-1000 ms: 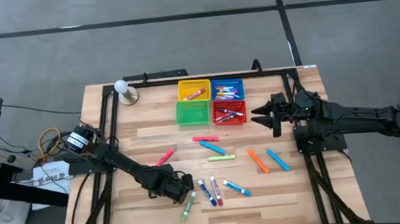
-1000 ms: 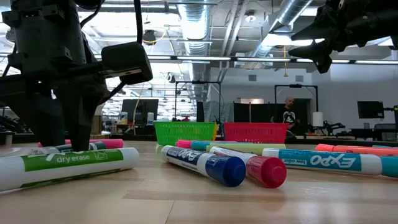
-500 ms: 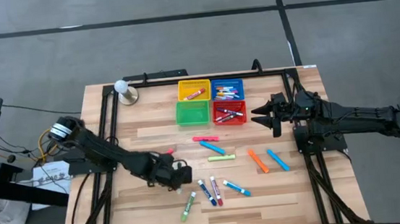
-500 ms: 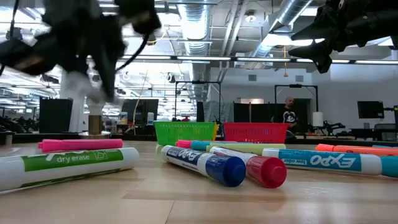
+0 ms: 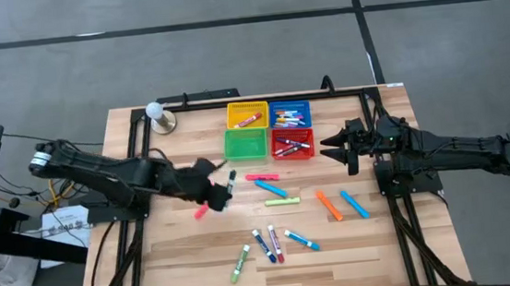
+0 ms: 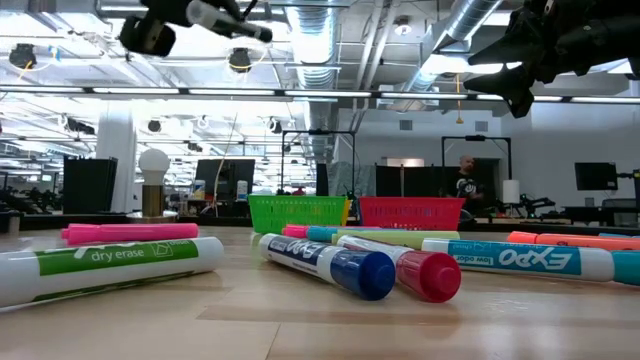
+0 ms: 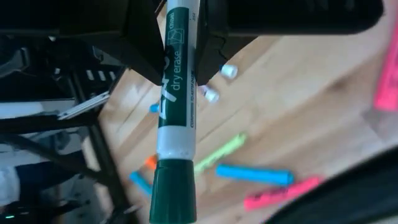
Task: Pick & Place Markers
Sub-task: Put the large dark green marker pen into the yellow bin
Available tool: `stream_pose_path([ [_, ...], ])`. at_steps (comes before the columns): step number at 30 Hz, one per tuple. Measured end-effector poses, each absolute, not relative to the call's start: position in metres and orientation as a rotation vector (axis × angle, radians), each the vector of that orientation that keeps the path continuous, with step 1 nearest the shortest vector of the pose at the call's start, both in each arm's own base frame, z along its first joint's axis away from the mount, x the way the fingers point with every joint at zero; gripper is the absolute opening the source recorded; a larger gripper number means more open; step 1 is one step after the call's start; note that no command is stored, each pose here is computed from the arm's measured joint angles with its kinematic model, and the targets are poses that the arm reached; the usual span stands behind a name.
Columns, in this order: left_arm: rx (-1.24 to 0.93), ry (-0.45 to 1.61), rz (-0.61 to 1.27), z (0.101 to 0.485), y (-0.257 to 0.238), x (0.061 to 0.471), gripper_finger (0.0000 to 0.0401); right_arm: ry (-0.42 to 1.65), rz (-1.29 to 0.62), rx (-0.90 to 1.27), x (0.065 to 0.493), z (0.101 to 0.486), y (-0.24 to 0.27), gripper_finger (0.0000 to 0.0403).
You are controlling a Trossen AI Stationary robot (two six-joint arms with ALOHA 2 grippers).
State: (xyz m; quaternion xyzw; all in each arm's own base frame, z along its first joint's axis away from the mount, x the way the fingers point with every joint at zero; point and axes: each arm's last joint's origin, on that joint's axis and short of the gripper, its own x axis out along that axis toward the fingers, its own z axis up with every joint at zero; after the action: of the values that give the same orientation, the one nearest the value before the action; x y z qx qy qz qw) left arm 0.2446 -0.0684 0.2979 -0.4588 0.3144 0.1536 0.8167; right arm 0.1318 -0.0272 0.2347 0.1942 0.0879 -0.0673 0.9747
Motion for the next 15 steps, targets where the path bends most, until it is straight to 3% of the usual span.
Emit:
stream_pose_path([
  [15, -0.823, 0.605, 0.314, 0.308, -0.042, 0.243, 0.0075, 0.177, -0.136, 0.392, 0.132, 0.235, -0.027, 0.0184],
])
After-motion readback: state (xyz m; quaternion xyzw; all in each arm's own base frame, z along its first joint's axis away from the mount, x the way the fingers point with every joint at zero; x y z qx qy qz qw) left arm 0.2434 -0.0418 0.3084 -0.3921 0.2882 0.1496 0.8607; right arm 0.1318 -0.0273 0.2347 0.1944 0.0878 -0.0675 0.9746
